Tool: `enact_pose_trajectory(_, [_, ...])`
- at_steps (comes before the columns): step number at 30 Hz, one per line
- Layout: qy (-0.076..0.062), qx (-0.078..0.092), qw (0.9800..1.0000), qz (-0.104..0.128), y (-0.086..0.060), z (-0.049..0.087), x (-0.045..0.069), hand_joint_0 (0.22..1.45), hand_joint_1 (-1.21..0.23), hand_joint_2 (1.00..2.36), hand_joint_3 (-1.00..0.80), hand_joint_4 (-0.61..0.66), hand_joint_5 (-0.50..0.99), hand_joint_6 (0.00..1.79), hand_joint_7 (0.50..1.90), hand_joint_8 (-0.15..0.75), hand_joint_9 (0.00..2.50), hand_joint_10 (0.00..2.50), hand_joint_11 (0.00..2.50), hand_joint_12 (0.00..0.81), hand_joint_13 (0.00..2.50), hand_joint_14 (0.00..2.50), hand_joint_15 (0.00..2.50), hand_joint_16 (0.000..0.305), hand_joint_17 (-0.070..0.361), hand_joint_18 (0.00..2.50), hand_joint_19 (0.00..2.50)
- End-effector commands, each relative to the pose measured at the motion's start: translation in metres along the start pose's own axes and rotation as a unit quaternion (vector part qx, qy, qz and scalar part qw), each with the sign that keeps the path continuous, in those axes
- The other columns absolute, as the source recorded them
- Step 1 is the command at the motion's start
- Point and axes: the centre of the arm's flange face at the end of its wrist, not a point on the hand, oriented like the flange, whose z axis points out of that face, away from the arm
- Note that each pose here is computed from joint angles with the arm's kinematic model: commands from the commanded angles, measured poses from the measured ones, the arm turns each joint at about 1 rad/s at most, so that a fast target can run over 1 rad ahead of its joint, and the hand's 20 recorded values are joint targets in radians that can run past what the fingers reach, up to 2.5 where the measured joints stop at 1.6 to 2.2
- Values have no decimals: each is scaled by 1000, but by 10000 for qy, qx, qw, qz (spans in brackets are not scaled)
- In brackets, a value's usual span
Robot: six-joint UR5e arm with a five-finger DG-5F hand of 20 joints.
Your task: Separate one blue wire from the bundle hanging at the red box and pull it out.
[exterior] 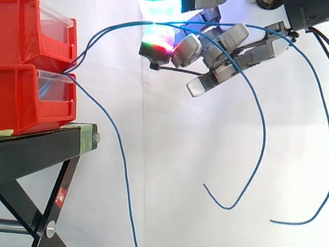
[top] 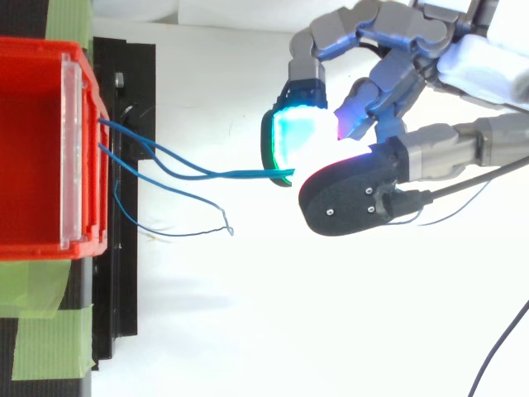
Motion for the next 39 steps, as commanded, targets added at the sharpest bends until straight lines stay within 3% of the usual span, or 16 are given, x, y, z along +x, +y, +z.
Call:
enact_pose_trajectory(1, [0,1,10000,0,0,0,0,645,-751,1019,-299,206,-222,852,1213,347,1020,11,1660,346,1278,889,1305,58,131,739,835])
enact_pose_trajectory(16, [0,1,10000,0,1,0,0,655,-783,1018,-314,198,-220,848,1204,354,1012,9,1659,345,1273,858,1327,58,130,727,838])
enact_pose_trajectory(25, [3,21,10000,-12,-1,-1,0,653,-766,1019,-309,212,-221,846,1219,339,1155,1,1836,337,1288,1070,1250,58,130,752,845])
enact_pose_trajectory(33, [3,21,10000,-4,-1,-1,0,653,-762,1018,-309,211,-221,846,1219,338,1157,1,1828,339,1264,1562,1058,57,128,811,930])
enact_pose_trajectory(39, [2,14,10000,-8,0,0,0,656,-763,1019,-312,208,-221,846,1210,336,1158,0,1825,342,1243,1657,1064,56,126,841,968])
